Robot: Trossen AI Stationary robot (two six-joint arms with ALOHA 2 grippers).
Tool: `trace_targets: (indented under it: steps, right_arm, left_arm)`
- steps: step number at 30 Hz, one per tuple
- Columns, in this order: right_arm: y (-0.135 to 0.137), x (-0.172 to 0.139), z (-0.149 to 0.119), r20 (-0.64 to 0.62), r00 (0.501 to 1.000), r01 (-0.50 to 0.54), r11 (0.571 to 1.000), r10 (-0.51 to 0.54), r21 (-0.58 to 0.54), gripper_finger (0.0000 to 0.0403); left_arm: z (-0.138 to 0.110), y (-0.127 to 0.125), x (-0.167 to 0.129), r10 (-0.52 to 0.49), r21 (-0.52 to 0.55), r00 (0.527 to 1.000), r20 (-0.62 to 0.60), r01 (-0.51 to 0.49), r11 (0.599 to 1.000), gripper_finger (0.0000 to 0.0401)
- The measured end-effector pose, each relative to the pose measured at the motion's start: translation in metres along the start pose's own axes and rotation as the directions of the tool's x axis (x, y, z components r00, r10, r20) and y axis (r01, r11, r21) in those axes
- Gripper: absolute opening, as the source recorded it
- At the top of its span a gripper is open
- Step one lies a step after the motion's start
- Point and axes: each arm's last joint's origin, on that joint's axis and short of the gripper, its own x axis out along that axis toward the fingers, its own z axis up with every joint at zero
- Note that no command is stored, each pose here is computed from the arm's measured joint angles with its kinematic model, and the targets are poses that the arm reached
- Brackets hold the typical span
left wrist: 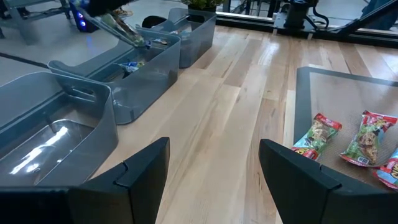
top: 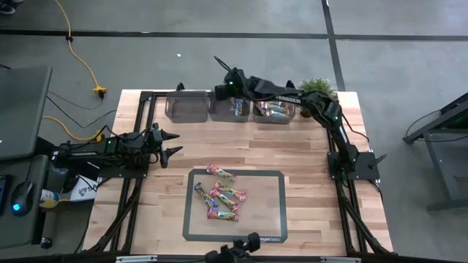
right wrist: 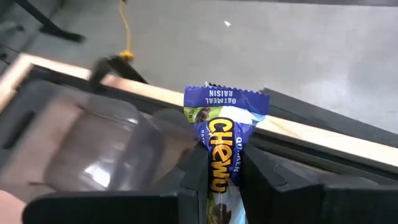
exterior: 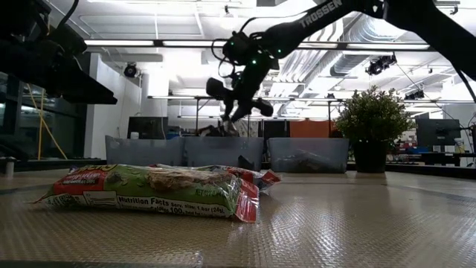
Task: Pick and place Granola Bars by type
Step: Put the blue granola bar into the middle black bin
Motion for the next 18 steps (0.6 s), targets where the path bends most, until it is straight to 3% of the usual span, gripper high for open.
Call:
trace_targets:
  steps: [18]
  right_arm:
    - [-0.024, 0.001, -0.010, -0.225, 0.968, 0.076, 0.986, -0.108, -0.146, 0.0059]
  left_arm:
    - [0.000, 0.000, 0.000, 0.000, 0.000, 1.000, 0.000, 0.000, 1.000, 0.0243]
